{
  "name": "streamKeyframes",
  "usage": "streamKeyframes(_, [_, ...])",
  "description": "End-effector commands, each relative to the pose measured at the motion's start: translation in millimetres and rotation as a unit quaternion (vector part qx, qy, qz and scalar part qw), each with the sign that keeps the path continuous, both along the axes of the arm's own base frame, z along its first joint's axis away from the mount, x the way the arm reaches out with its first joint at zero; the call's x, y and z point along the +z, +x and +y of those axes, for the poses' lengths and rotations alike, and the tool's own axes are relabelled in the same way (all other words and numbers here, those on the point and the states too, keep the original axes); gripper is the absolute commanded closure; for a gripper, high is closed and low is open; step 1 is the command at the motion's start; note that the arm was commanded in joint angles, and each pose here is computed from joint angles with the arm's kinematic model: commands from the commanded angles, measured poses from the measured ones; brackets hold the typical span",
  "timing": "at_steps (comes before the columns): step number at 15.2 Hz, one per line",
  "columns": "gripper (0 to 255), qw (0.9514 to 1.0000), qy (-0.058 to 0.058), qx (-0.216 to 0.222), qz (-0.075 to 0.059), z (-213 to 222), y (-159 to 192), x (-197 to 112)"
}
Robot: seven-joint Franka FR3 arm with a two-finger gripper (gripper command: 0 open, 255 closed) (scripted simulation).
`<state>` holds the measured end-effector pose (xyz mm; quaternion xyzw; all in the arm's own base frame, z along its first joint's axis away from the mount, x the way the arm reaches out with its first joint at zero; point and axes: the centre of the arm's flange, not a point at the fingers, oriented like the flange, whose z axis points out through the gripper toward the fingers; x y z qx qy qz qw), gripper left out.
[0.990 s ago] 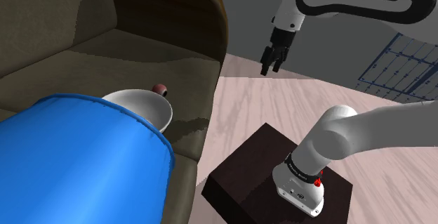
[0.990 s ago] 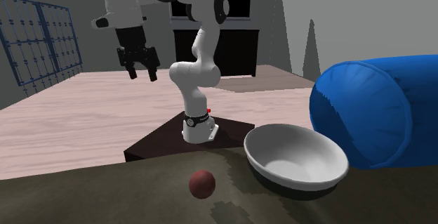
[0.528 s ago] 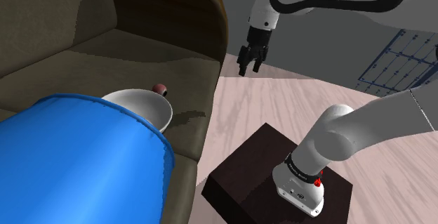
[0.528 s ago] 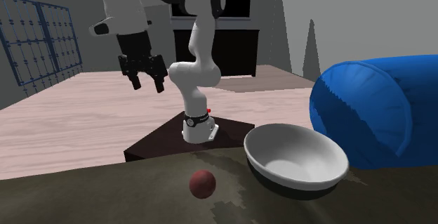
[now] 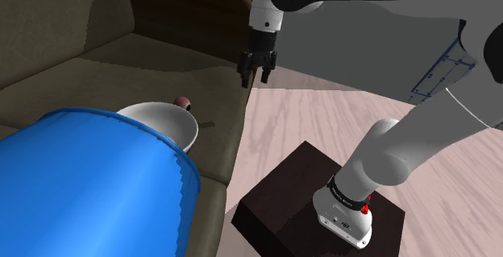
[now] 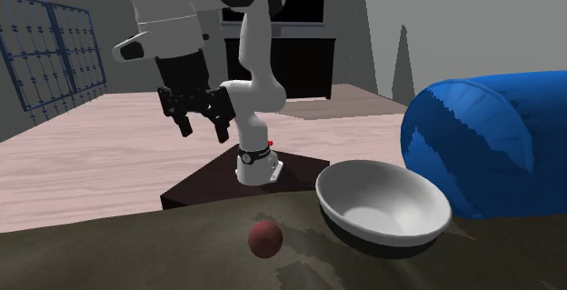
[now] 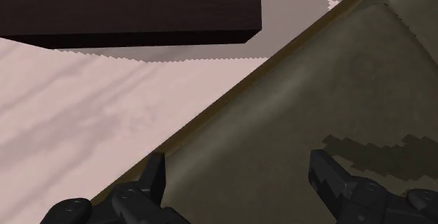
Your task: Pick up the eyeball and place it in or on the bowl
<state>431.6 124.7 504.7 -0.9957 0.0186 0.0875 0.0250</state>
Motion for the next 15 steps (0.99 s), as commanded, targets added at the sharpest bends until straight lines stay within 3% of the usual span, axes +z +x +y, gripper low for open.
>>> streamKeyframes(1, [0, 1.0000, 0.001, 0.003, 0.004, 21.9, 17.1, -4.1])
streamKeyframes(15, [0, 0.9993, 0.005, 0.023, 0.029, 174.2, 124.9, -37.5])
